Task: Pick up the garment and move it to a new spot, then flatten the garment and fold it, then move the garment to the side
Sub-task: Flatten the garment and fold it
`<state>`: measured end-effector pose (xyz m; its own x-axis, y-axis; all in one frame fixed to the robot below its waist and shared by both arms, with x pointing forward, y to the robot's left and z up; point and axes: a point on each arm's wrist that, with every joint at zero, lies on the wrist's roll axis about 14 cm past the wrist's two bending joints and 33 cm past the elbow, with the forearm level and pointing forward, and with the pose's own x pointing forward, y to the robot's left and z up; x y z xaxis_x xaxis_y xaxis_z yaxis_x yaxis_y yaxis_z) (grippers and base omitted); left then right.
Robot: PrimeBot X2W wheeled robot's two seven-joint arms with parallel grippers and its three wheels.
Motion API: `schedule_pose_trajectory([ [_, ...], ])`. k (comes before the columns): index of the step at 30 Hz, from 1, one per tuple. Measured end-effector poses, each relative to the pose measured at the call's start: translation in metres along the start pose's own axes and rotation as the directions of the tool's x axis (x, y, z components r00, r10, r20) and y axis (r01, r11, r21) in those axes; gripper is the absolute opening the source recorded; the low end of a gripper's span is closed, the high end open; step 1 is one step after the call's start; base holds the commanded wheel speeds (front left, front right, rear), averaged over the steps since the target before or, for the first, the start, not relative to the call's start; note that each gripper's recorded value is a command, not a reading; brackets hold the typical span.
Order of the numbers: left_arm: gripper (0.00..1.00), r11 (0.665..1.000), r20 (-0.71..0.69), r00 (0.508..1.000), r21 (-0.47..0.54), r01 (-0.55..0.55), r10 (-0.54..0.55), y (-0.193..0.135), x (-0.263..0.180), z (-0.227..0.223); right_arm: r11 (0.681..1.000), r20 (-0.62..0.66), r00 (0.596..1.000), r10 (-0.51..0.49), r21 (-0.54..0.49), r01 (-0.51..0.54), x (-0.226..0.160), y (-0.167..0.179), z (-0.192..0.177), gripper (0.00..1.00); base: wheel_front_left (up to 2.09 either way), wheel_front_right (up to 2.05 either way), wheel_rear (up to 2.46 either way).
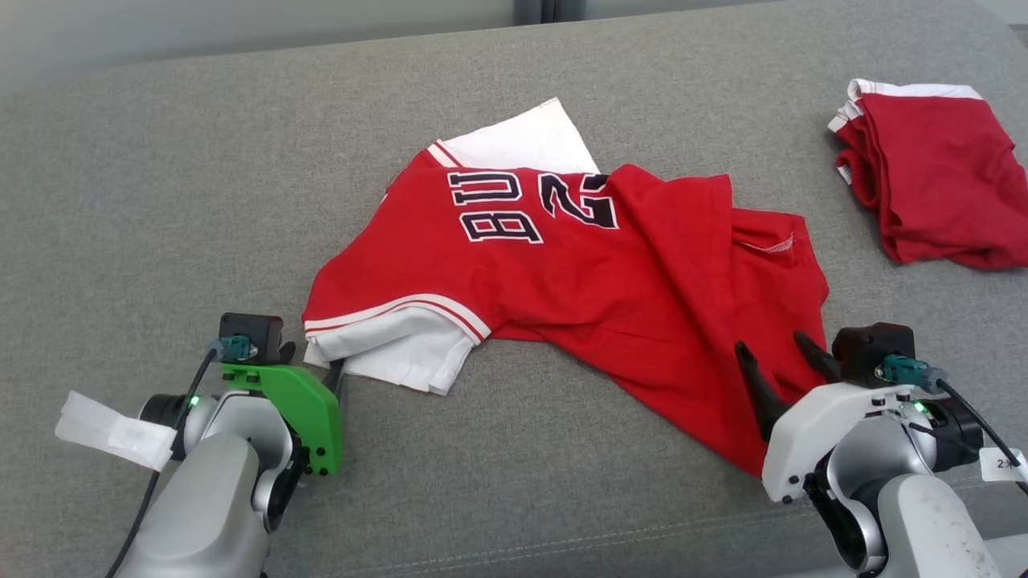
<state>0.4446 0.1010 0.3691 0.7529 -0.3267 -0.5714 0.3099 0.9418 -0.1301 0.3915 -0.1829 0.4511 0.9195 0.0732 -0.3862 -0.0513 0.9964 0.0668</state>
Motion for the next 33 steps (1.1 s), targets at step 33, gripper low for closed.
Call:
schedule_pose_trajectory([
  [33,0.00,0.999,-0.007,0.999,-0.006,0.043,-0.043,-0.013,0.001,-0.006,0.995,-0.346,0.937,0.046,0.100,-0.012,0.004,0.003,-0.054,0.60,0.00,0.00,0.00],
])
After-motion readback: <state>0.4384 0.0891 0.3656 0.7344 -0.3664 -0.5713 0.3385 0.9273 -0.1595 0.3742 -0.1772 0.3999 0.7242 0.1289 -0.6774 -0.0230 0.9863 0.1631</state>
